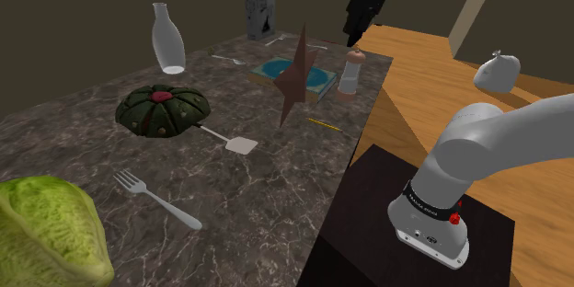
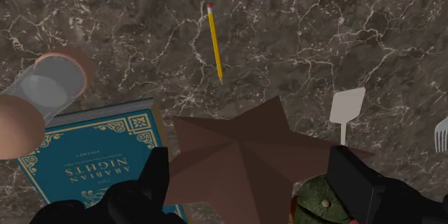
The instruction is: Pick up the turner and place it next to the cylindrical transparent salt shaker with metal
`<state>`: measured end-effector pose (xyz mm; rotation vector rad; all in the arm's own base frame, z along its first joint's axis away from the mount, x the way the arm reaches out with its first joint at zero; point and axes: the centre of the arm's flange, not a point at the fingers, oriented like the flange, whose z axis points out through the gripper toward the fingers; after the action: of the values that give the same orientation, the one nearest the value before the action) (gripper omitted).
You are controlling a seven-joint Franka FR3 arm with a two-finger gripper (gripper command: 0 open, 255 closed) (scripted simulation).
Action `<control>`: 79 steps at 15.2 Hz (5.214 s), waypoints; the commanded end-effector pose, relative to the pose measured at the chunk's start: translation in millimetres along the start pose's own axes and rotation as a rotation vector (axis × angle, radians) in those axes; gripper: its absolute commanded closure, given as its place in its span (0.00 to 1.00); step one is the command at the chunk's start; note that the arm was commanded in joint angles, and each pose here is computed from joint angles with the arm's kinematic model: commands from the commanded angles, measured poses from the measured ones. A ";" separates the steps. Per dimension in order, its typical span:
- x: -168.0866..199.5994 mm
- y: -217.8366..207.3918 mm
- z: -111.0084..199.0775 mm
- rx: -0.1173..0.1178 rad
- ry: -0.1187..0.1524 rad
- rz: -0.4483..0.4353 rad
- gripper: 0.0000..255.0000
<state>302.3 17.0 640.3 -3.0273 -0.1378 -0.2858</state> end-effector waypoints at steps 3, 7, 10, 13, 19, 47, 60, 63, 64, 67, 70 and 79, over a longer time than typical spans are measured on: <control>14.8 -15.7 16.9 -0.004 -0.008 -0.010 0.00; 43.4 -47.3 51.3 -0.012 -0.024 -0.031 0.00; 64.1 -71.2 77.6 -0.018 -0.036 -0.046 0.00; 84.1 -95.3 104.2 -0.023 -0.048 -0.061 0.00; 122.0 -143.9 158.6 -0.035 -0.072 -0.092 0.00; 202.9 -270.1 347.3 -0.066 -0.134 -0.172 0.00; 202.9 -270.1 347.3 -0.066 -0.134 -0.172 1.00; 205.9 -271.5 331.8 -0.066 -0.134 -0.172 1.00; 206.9 -271.9 326.6 -0.066 -0.134 -0.172 1.00; 209.9 -273.3 311.1 -0.066 -0.134 -0.172 1.00; 212.9 -274.7 295.6 -0.066 -0.134 -0.172 1.00; 222.0 -279.0 249.2 -0.066 -0.134 -0.172 1.00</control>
<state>538.1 337.7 458.0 -3.1032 -0.4078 -0.1017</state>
